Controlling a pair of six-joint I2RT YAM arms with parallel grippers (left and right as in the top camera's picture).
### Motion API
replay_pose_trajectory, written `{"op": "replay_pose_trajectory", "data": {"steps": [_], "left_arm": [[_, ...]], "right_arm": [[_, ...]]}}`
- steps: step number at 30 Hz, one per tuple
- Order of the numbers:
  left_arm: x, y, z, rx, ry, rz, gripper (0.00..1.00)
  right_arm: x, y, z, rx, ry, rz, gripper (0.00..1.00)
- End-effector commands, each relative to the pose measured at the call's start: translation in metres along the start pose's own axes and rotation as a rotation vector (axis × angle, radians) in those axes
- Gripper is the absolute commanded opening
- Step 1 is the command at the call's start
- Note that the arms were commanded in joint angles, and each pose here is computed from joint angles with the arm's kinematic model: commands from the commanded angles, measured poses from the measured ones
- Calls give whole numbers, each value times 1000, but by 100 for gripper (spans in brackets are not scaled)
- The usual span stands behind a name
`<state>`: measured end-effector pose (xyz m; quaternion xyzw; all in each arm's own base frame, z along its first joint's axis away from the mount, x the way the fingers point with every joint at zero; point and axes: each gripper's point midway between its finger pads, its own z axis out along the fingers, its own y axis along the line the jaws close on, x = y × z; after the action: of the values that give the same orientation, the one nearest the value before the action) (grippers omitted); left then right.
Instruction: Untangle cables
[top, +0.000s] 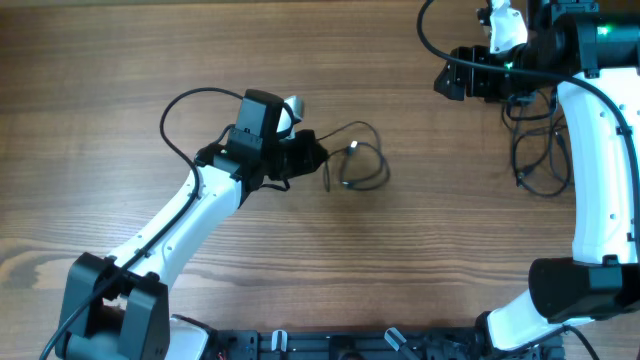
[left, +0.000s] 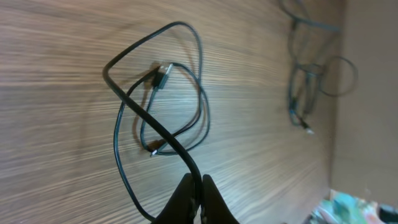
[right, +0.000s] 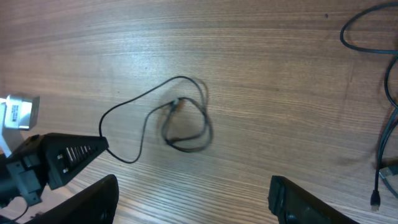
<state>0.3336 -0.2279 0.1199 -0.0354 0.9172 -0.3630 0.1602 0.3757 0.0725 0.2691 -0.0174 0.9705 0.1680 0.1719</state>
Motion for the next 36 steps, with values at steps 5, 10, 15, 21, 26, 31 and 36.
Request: {"op": "replay_pose_trajectory", "data": {"steps": [5,10,15,21,26,31,36], "left_arm": [[-7,-41,-35,212,-16,127,55],[-7,-10,-43,122,-3,25,73],[-10,67,-61,-162,-39,-156,74],[-10,142,-101,-388,-88,-359,78],[-4,191,-136,-531,-129,-503,82],[9,237,-175,-774,-180,-593,89],[22,255,-199,-969,-184,-597,100]], "right_arm": [[1,3,8,-18,24,-17,80],[5,6,8,-20,38,-22,82],[10,25,15,-38,58,-70,82],[26,46,44,-59,113,-129,83],[53,63,78,-75,198,-186,84],[86,91,117,-103,257,-288,84],[108,103,157,-33,238,-360,82]]}}
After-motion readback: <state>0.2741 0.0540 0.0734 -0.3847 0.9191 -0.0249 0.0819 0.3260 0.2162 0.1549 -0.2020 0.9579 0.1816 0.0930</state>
